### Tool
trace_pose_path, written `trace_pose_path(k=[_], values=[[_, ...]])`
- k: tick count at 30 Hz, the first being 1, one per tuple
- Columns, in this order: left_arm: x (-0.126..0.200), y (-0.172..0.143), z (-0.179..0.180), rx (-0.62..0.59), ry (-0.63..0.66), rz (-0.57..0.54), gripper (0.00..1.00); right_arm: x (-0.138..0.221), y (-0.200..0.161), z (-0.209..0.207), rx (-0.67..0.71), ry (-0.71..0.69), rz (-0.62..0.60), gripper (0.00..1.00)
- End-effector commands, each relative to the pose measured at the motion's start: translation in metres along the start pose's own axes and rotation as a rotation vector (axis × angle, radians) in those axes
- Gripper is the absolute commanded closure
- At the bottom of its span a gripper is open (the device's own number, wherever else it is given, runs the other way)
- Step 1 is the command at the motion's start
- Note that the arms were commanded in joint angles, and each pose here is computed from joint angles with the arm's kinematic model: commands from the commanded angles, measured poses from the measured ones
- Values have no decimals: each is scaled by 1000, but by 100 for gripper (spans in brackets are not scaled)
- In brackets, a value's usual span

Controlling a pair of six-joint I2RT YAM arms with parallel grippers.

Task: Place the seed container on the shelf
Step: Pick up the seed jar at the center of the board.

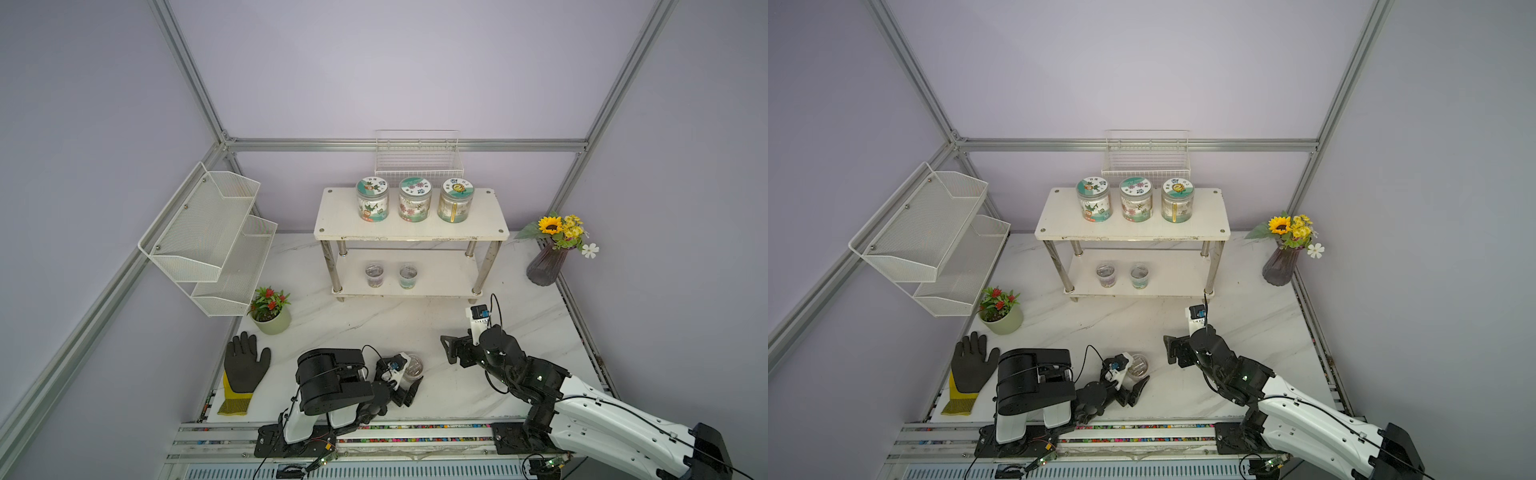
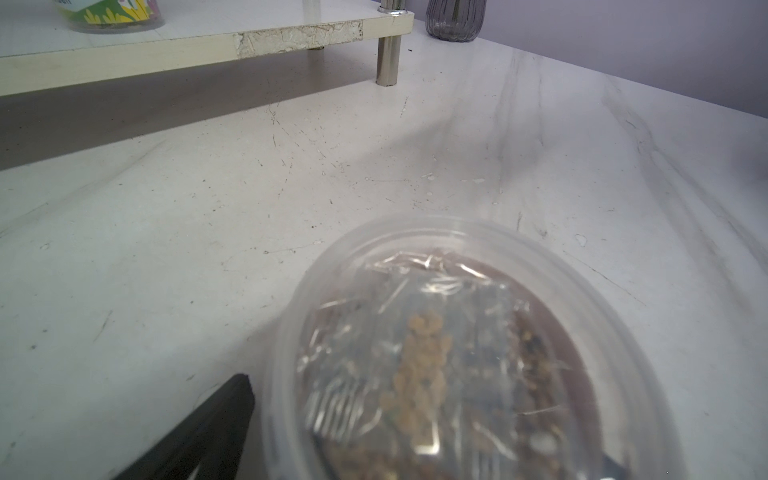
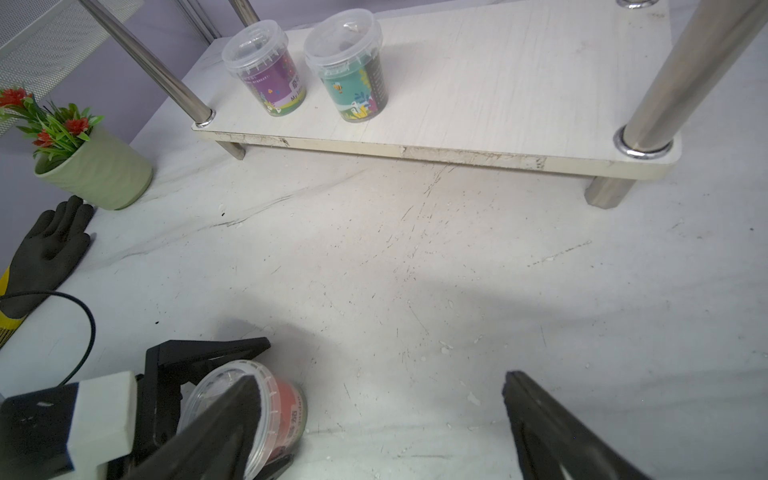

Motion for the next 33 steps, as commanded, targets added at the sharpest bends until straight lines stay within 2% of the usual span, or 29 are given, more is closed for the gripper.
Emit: trace_pose_path(k=[1, 6, 13, 18, 33], values=[[-4, 6, -5, 7, -33, -35, 9, 4, 9, 3, 11, 2, -19, 6], [-5, 5, -5, -5, -41, -30, 12, 4, 9, 4, 12, 2, -17, 6], [-2, 3, -3, -19, -37, -22, 23, 4, 10, 4, 12, 8, -19, 6], [1, 3, -1, -25, -30, -21, 25, 4, 9, 4, 16, 15, -15, 6], [22, 17, 3, -57, -95, -46, 34, 17, 12, 17, 130, 200, -58, 7]])
Point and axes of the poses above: each gripper's point midway between its finger pads, its own x axis back along the fingers, its own z axis along the line the jaws close on, y = z × x, the point moved 9 cm from there along x, back along the fingers, and after that the axes turned 5 degrees about x, right-handed, at the moved point
